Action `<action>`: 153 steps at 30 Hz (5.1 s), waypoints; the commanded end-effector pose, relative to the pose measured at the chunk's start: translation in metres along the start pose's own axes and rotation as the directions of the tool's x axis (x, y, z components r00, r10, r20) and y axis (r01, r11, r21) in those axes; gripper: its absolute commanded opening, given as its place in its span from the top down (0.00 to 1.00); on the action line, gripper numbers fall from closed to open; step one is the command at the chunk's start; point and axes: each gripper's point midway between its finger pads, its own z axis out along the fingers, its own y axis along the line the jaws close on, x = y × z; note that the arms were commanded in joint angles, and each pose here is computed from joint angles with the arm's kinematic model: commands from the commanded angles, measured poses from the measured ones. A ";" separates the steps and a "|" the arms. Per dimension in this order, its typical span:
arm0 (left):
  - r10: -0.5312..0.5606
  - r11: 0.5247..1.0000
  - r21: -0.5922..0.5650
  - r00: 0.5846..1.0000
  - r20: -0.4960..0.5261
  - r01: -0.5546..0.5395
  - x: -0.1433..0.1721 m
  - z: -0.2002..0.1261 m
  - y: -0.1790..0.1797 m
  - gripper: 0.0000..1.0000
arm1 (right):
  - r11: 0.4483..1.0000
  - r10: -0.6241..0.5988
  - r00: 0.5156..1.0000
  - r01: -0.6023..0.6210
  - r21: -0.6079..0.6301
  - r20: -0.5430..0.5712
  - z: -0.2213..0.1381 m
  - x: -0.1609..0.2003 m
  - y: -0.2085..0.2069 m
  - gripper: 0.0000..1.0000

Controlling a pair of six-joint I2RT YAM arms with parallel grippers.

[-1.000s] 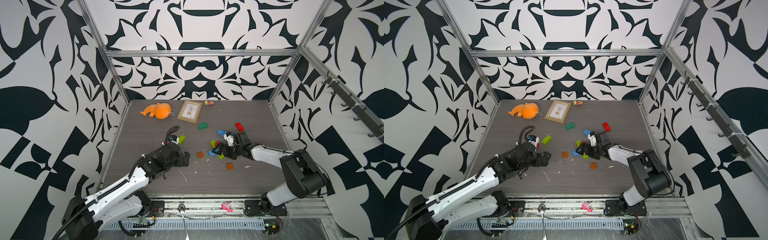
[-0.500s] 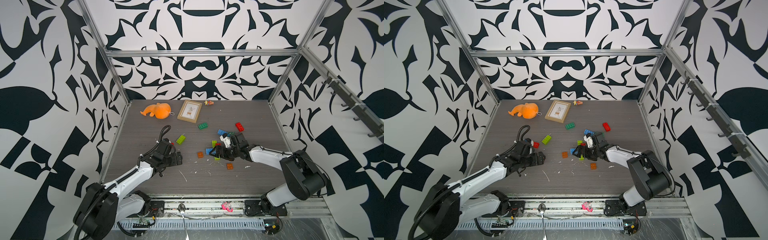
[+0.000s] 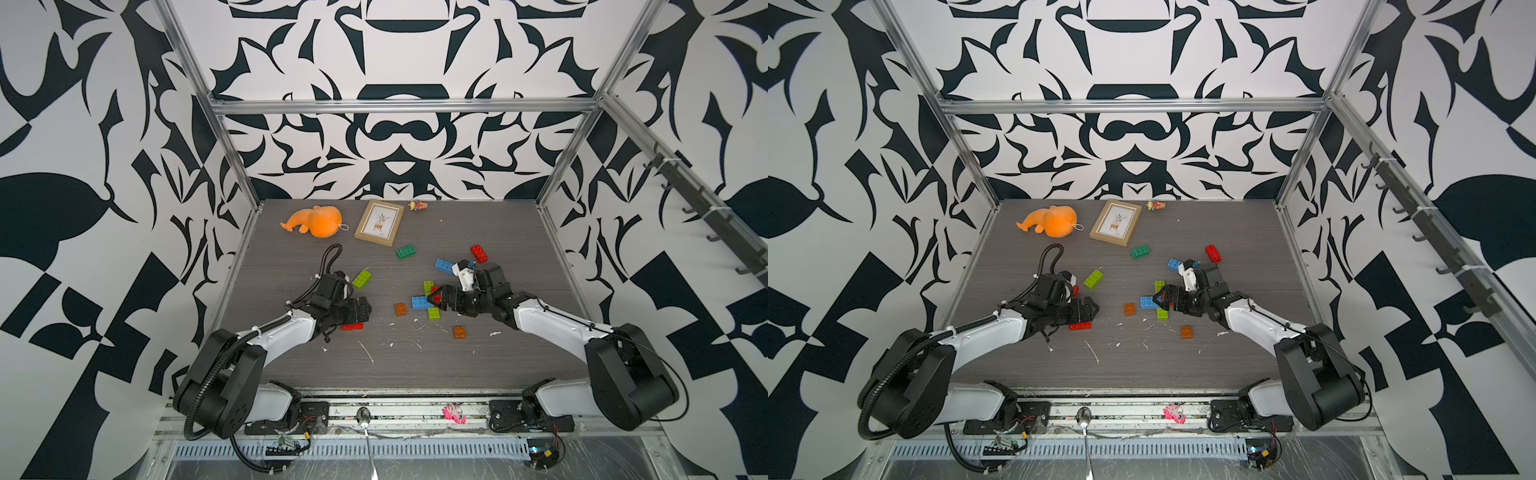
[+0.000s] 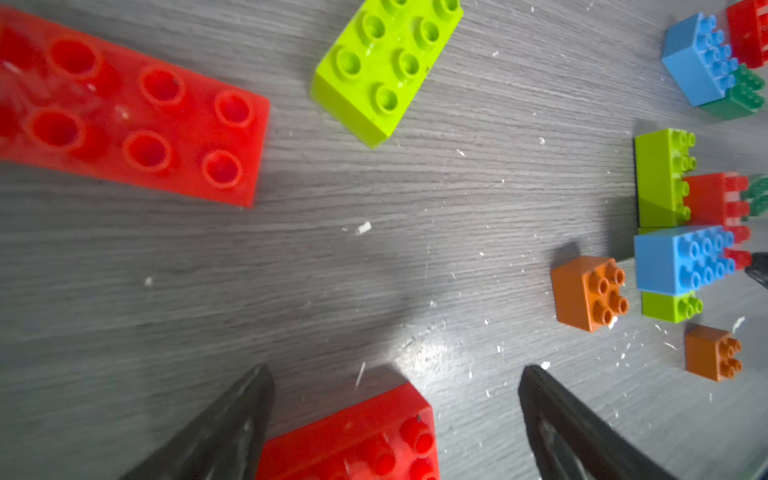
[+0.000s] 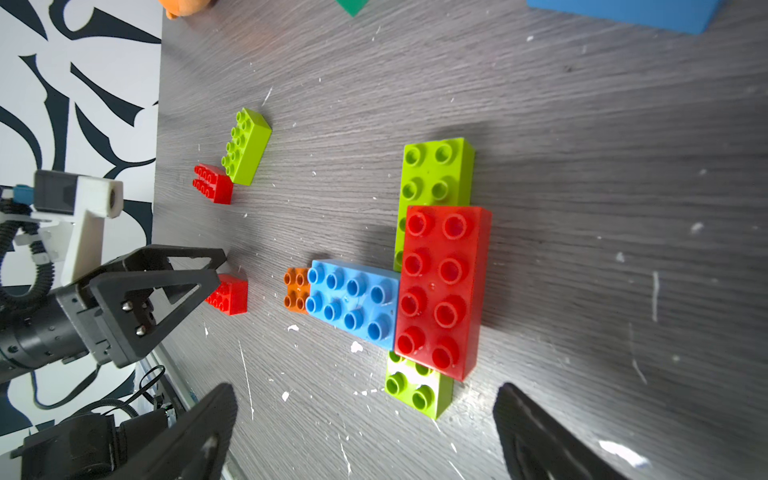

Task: Assemble a small pinwheel with lego
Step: Adjust the lego brick at the center of the board, then pick up the lego brick from the center of the board, then assemble the lego brick with the lego brick.

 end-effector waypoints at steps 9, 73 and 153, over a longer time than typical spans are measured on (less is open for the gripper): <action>-0.019 0.999 0.040 0.999 -0.034 0.020 0.063 -0.020 -0.006 0.09 | 1.000 -0.021 1.000 0.021 -0.012 0.024 -0.006 -0.003 0.005 0.01; 0.340 0.934 0.048 0.923 0.180 -0.353 0.128 0.003 -0.197 0.80 | 0.995 0.082 0.996 -0.083 -0.051 -0.026 0.029 -0.028 0.011 0.00; 0.436 0.890 -0.201 0.893 0.111 -0.409 0.056 0.066 -0.181 0.81 | 1.000 -0.007 0.994 0.009 0.017 -0.106 0.017 0.012 -0.003 0.40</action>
